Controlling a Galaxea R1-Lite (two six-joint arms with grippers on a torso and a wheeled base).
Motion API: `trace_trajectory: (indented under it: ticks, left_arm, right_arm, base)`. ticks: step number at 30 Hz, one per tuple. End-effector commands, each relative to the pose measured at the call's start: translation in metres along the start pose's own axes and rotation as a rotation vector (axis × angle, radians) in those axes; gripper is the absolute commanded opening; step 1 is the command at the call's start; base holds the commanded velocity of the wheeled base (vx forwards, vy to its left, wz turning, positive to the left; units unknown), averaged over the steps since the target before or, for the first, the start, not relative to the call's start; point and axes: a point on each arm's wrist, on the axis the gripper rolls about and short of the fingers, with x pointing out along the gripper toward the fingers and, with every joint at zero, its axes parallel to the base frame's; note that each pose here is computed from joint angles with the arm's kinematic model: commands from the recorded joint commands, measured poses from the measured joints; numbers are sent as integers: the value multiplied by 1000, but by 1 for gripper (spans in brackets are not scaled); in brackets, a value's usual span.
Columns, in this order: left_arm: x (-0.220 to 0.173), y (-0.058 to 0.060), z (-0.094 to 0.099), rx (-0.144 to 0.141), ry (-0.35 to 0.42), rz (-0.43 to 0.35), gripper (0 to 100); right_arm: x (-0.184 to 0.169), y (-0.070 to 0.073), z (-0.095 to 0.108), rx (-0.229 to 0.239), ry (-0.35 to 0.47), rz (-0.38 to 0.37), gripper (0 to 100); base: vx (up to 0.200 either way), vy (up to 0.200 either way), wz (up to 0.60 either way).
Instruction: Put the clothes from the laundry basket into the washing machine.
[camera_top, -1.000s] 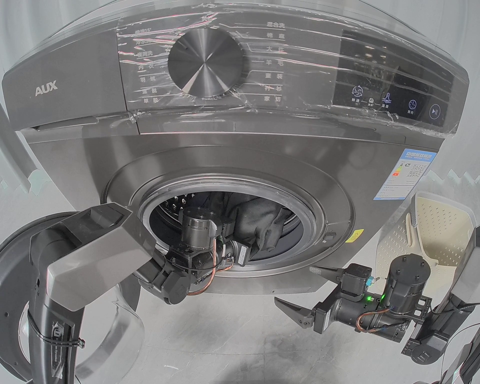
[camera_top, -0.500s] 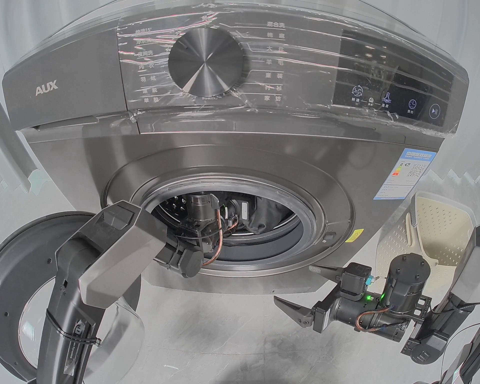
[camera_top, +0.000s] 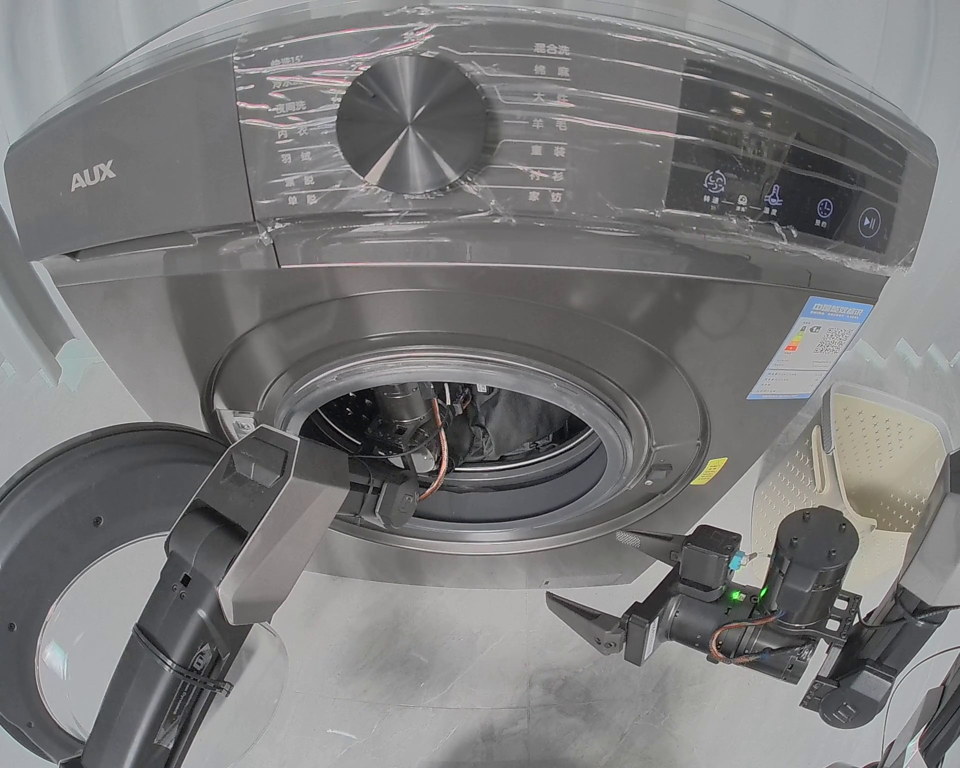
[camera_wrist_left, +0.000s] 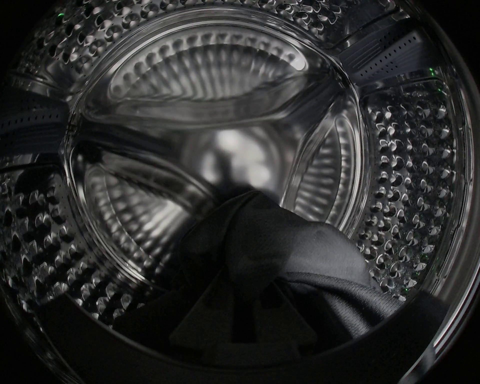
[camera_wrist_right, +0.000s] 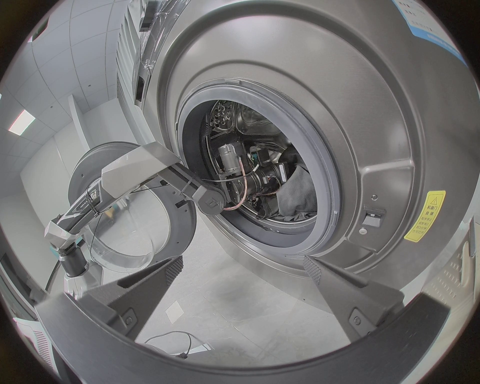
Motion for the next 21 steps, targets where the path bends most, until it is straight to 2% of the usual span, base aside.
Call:
trace_trajectory:
  ticks: [1,3,5,7,11,18,21]
  left_arm:
    - [-11,-7,-5,-17,67,-9,100]
    - [-25,-15,2,-26,147,-26,100]
    - [-36,-17,8,-19,216,-44,100]
    - [-43,-18,16,-14,241,-59,100]
    - [-54,-19,19,-10,282,-88,100]
    - [-78,-15,1,12,437,-124,100]
    - [-80,-15,-9,17,464,-134,100]
  right_arm:
    - [1,0,-1,0,5,0,100]
    - [1,0,-1,0,5,0,100]
    - [1,0,-1,0,5,0,100]
    - [1,0,-1,0,5,1,100]
    - [1,0,-1,0,5,0,100]
    - [1,0,-1,0,5,1,100]
    - [1,0,-1,0,6,1,100]
  base:
    - [0,0,0]
    - [0,0,0]
    - [0,0,0]
    - [0,0,0]
    - [0,0,0]
    - [0,0,0]
    - [0,0,0]
